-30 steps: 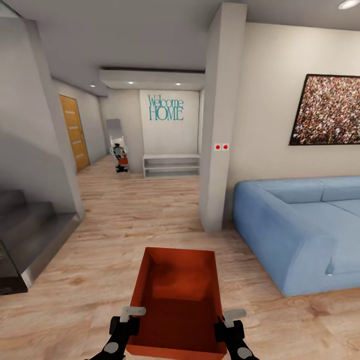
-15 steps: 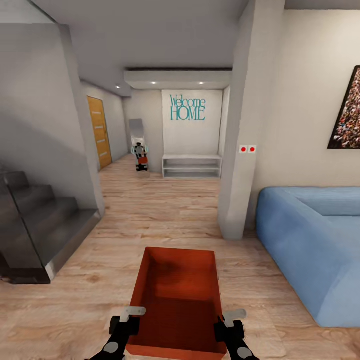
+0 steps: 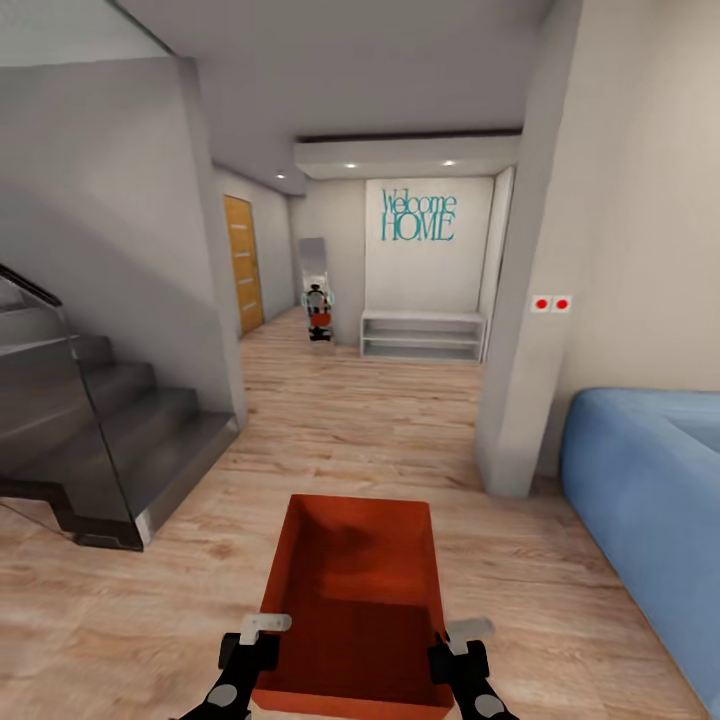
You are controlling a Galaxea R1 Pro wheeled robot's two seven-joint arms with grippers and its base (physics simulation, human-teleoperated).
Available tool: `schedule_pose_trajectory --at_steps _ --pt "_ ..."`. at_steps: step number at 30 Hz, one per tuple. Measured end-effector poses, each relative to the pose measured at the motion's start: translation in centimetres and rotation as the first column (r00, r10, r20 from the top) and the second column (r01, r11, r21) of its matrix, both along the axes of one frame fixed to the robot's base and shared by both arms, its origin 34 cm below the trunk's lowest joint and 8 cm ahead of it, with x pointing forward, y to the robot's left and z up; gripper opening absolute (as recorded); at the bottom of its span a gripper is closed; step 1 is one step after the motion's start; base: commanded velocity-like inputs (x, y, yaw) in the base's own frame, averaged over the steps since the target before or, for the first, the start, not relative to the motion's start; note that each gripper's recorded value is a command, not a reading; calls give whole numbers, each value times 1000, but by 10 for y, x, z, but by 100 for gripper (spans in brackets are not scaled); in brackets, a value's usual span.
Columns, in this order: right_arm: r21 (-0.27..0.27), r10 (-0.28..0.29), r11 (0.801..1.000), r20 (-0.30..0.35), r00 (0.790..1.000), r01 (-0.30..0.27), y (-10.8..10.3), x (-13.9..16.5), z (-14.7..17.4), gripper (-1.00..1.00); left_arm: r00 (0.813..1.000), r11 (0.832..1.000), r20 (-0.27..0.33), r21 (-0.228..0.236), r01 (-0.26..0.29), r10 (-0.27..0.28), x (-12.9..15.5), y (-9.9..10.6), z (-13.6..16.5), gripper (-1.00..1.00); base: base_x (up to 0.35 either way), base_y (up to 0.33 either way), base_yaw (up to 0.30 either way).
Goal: Move the two storage containers from the living room to the garage. In the garage, place one container on the floor and stack the other container on top of it (either order is fine).
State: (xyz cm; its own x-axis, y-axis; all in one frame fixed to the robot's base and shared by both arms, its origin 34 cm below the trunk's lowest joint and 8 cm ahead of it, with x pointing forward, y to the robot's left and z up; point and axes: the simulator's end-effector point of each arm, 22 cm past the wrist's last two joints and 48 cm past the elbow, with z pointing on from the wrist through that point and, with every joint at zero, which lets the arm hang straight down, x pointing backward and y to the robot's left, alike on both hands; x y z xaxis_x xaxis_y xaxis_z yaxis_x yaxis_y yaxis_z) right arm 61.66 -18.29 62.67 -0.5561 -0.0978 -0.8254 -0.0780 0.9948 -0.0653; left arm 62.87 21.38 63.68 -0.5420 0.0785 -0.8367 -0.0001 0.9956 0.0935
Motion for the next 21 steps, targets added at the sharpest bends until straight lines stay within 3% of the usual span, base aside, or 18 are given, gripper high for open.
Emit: schedule_pose_trajectory --at_steps 21 --pt "1 -1 1000 1 1000 1 0 0 0 -100 1000 1000 0 0 2 -2 0 0 0 -100 339 0 7"
